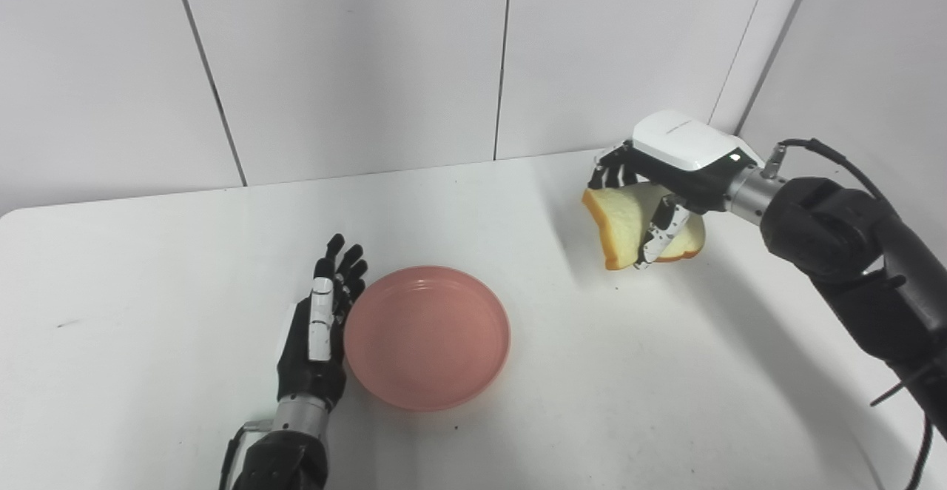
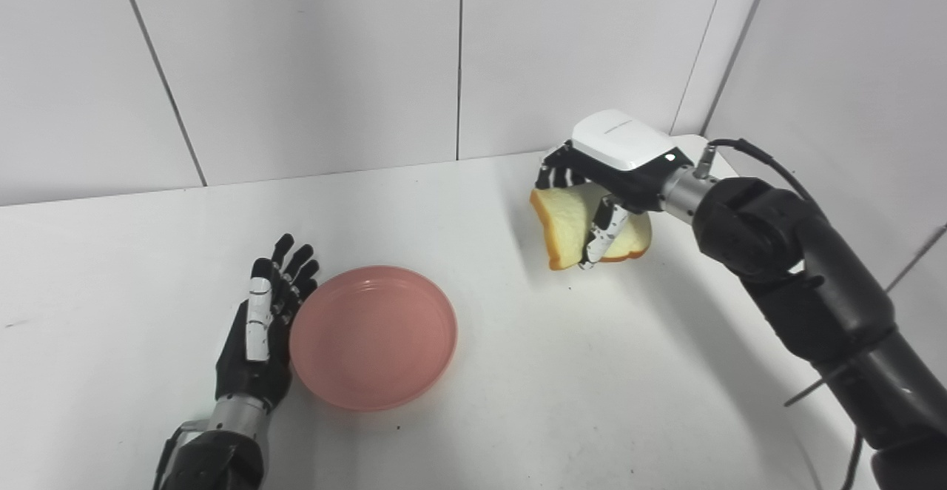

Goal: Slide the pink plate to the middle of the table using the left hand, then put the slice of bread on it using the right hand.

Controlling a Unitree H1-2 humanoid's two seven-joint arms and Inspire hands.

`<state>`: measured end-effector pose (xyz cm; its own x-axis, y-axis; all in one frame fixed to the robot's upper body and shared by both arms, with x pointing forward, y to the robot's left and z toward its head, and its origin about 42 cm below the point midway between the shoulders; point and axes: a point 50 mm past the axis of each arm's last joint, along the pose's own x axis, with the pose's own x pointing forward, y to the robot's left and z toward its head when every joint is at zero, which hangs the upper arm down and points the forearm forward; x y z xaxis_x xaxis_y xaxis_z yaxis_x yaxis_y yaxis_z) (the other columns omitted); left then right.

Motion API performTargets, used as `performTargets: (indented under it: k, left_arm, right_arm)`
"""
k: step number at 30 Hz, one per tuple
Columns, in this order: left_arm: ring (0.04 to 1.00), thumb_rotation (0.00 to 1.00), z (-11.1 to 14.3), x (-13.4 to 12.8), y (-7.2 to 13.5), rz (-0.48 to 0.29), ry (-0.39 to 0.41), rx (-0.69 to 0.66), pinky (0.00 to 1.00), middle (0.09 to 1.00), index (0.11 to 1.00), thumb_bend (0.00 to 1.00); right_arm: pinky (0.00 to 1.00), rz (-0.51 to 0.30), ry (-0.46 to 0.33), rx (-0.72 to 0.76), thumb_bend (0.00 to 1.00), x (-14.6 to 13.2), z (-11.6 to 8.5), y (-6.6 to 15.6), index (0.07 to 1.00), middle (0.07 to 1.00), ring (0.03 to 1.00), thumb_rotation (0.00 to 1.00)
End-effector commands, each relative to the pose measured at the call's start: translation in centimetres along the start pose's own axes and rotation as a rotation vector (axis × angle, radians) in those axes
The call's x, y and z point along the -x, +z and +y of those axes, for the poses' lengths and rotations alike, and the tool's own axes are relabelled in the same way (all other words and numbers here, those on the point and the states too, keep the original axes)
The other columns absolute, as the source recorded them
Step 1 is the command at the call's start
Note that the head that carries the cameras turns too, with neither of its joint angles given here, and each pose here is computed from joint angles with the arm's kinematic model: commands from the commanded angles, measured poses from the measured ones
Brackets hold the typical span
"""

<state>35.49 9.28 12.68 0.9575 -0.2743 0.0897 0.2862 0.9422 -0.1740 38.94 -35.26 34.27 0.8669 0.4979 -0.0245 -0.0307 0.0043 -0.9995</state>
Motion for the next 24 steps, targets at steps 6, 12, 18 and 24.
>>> performTargets:
  k: [6, 12, 18, 24]
  left_arm:
    - [0.953, 1.00, -2.2, -1.7, 0.9, -0.066, -0.022, -0.008, 0.99, 0.944, 0.953, 0.68]
    - [0.964, 1.00, -2.8, -2.1, 0.8, -0.063, -0.026, 0.001, 1.00, 0.952, 0.956, 0.70]
    - [0.957, 1.00, -3.0, -2.3, 0.9, -0.058, -0.008, -0.004, 1.00, 0.950, 0.954, 0.72]
    - [0.959, 1.00, -2.9, -2.4, 0.9, -0.057, 0.001, -0.004, 1.00, 0.951, 0.957, 0.72]
  right_arm:
    - [0.45, -0.103, -0.065, 0.057, 0.52, -1.6, -2.5, 2.4, 0.470, 0.524, 0.443, 0.00]
    - [0.42, -0.182, -0.076, 0.045, 0.52, -3.1, -2.2, 4.1, 0.495, 0.503, 0.432, 0.00]
    - [0.39, -0.257, -0.079, 0.033, 0.52, -4.5, -2.0, 6.0, 0.513, 0.482, 0.420, 0.00]
    - [0.39, -0.333, -0.099, 0.037, 0.52, -5.7, -1.6, 8.2, 0.514, 0.473, 0.432, 0.00]
